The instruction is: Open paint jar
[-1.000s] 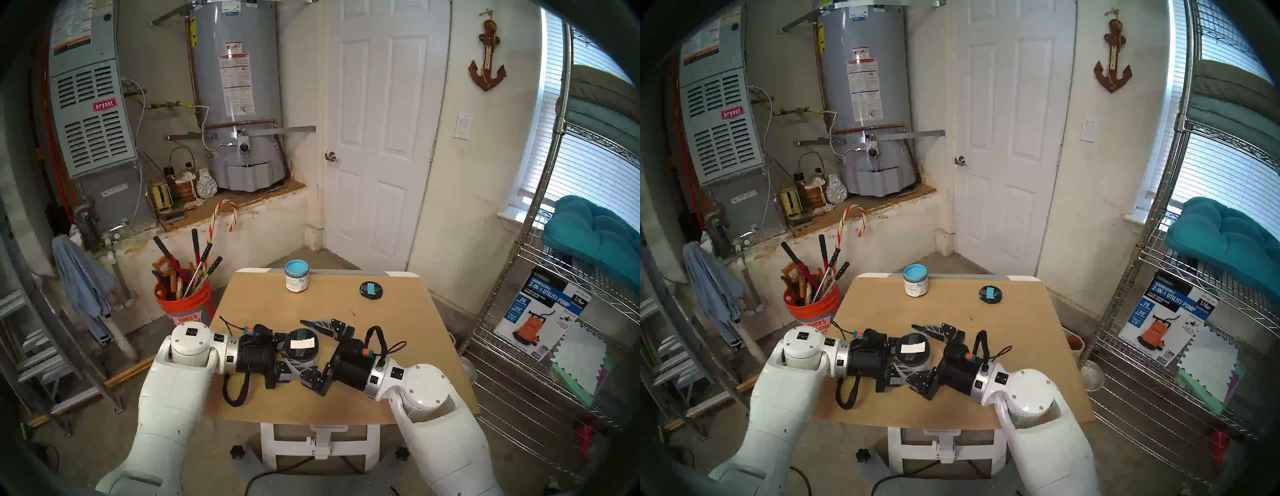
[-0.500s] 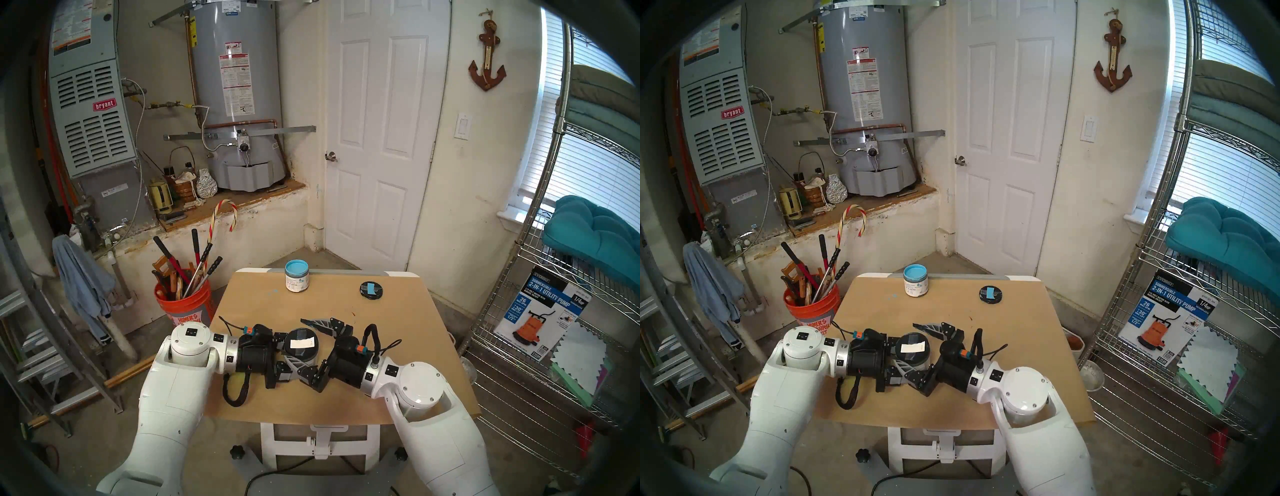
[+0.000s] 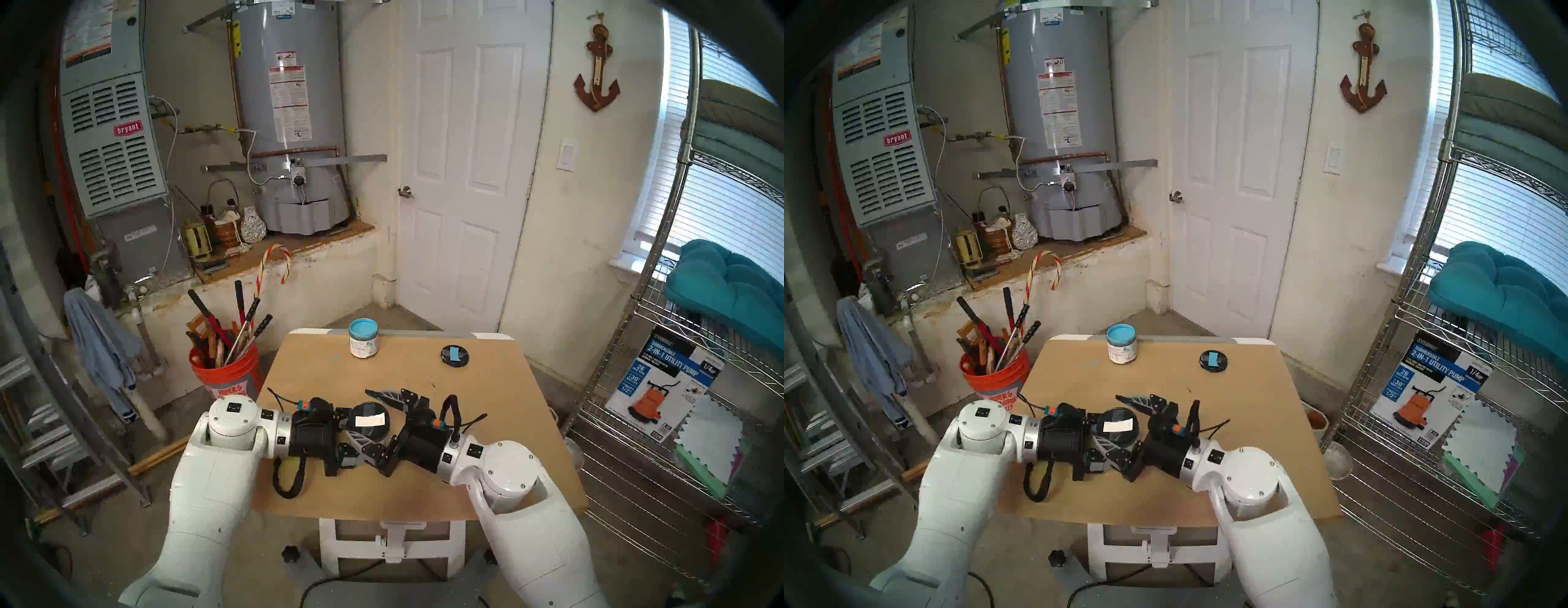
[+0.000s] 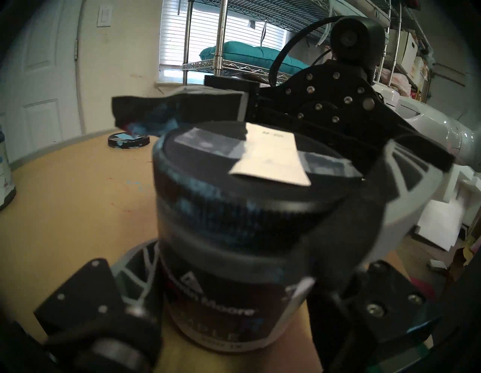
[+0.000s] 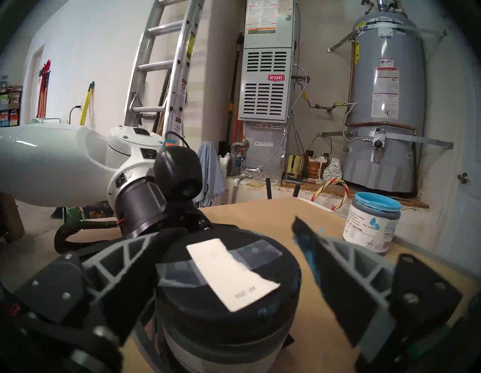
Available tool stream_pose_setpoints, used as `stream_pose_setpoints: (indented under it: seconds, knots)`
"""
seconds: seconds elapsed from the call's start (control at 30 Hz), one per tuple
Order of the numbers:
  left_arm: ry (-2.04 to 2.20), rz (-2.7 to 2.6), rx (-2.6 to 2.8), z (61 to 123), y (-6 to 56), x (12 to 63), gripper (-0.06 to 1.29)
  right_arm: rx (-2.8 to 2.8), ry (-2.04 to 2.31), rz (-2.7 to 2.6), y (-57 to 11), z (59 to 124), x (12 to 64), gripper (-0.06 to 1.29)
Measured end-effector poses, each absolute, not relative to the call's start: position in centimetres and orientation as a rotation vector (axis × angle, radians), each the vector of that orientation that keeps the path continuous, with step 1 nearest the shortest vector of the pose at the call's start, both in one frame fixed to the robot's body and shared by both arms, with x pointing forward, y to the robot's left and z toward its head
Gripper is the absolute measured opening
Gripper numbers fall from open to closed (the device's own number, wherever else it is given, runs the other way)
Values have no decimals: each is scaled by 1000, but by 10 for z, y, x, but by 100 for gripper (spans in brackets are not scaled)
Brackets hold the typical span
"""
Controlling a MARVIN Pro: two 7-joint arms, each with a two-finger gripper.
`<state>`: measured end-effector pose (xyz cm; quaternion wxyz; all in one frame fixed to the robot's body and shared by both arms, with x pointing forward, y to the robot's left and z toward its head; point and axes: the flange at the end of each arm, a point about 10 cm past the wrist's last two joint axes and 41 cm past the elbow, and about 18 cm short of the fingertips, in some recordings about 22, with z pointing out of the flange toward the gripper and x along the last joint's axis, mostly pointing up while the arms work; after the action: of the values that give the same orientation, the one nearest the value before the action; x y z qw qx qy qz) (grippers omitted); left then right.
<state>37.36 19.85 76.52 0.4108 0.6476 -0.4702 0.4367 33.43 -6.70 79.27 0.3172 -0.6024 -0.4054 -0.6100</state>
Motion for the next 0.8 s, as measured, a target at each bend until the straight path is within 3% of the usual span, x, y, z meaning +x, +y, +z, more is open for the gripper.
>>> stream_pose_setpoints:
  seconds: [0.07, 0.2, 0.8]
  knots:
    - [-1183, 1099, 1631, 765, 199, 373, 78, -1584, -1072, -1594, -67, 793, 335, 120]
    - [-1183, 1098, 1632, 765, 199, 373, 78, -1583, -1092, -1567, -69, 795, 337, 85]
    - [-1177, 1091, 1638, 765, 199, 373, 78, -1413, -1133, -1425, -81, 789, 364, 78]
